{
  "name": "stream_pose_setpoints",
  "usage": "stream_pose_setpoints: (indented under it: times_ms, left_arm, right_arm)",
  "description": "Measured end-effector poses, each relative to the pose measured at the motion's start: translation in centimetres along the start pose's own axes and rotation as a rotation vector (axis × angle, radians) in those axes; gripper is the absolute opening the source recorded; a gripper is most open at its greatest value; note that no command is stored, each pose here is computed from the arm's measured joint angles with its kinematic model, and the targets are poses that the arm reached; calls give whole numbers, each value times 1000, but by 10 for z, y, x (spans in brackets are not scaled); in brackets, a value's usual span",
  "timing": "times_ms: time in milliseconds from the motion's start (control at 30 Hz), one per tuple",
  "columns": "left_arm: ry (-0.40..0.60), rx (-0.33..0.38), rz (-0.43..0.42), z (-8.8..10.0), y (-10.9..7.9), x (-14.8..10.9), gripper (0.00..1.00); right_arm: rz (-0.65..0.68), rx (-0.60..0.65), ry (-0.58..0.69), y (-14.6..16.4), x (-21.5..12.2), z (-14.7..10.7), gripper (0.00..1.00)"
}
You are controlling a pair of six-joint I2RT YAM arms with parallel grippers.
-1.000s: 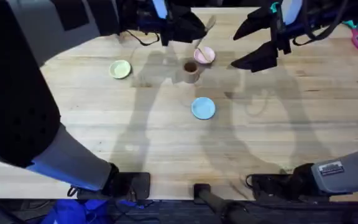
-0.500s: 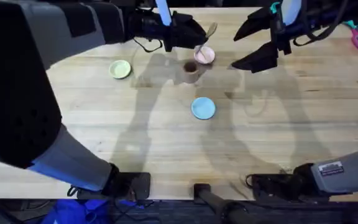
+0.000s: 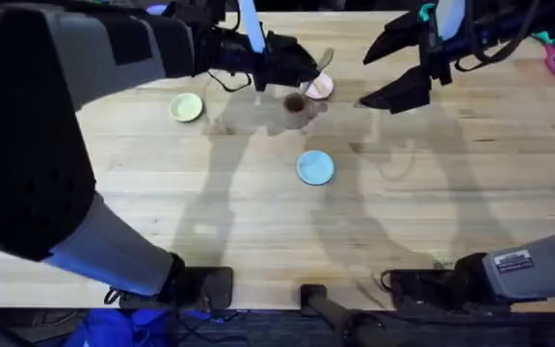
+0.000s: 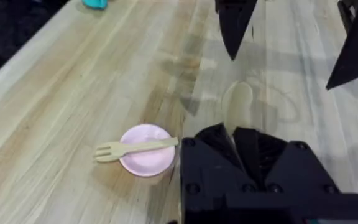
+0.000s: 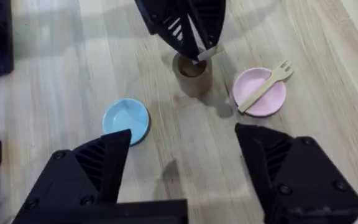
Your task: Pick up a utensil and set it on the pink plate, then put the other utensil in the container.
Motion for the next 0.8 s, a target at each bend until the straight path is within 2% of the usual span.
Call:
stream_pose_setpoints:
  times_ms: [233,800]
  left_arm:
    - [-4,9,3,-16,-3,3,42]
    - [11,-11,9,-27,-5,3,42]
  right_arm:
    - [6,9,2,2,0,-1,996]
    - [16,23,6,4,0,-2,997]
Point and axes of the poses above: each hand's point on the last joint's axis, 136 mm out from that joint toward the fingers, its own x axis out along the fingers, its own y axis along the line the jaws close on, z = x × y, the point moved 2 cm from there along -x, back along the fingers, and after that the axes turned 2 degrees about -x, right-handed, at the moved point
